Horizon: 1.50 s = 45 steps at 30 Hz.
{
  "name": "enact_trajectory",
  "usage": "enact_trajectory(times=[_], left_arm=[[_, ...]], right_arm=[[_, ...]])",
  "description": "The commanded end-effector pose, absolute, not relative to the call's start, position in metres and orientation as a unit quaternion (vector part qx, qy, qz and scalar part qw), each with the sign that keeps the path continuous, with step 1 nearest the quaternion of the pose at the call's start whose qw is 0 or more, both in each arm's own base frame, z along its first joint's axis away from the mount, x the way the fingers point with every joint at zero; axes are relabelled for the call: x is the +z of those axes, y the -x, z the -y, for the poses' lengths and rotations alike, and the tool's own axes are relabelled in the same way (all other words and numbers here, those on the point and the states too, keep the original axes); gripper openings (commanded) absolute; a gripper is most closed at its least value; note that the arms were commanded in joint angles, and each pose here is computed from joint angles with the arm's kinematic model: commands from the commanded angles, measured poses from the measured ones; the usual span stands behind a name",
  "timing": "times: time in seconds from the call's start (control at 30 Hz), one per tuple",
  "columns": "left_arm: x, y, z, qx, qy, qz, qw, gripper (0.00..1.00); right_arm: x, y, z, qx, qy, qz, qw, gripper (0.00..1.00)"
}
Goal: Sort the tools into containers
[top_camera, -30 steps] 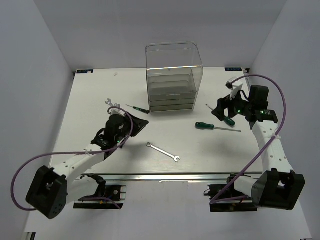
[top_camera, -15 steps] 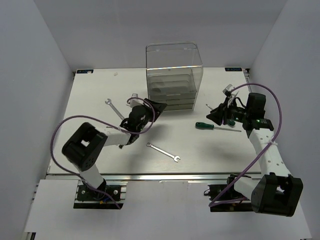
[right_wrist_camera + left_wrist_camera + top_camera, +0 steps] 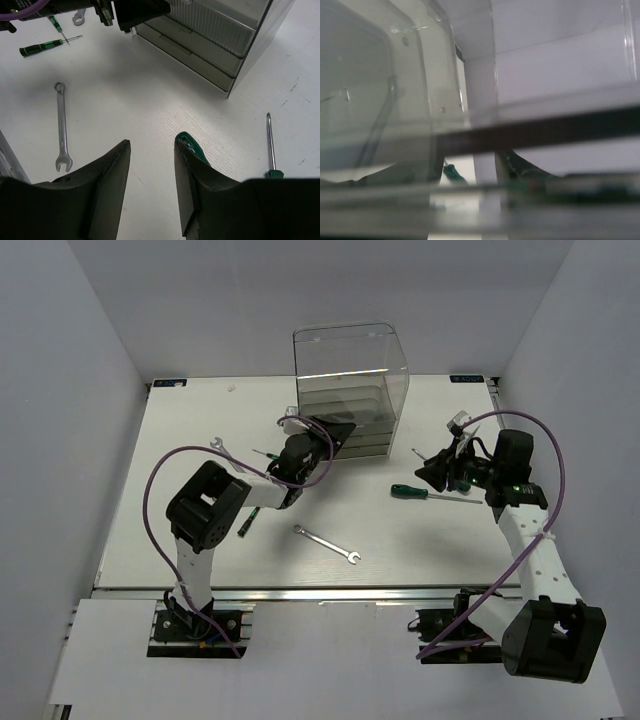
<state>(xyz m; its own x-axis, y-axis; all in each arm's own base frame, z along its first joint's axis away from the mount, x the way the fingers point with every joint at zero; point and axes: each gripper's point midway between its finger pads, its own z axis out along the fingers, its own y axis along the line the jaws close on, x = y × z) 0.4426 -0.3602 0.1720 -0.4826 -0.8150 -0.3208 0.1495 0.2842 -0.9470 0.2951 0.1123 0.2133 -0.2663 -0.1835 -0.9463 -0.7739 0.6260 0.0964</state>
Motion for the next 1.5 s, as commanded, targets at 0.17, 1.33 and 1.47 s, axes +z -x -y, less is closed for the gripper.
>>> enact_trajectory(times=[0.17,1.33,1.47], left_arm=[[0.206,-0.456,0.369,-0.566,0.239,-0.630,0.475,0.42],[0.324,-0.390,0.333,-0.538,0.149,-0.589,0.584,0.06],[0.339,-0.391,0.336,-0.539,0.139,-0.583,0.592,0.06]], right_arm=[[0.218,-0.297,-0.109,0.268,0.331,-0.736,0.527,0.46],[0.139,-0.300,-0.081,0.185,0.428,-0.766,0.442,0.82],[0.119,-0.307,-0.077,0.174,0.483,-0.753,0.412,0.89]])
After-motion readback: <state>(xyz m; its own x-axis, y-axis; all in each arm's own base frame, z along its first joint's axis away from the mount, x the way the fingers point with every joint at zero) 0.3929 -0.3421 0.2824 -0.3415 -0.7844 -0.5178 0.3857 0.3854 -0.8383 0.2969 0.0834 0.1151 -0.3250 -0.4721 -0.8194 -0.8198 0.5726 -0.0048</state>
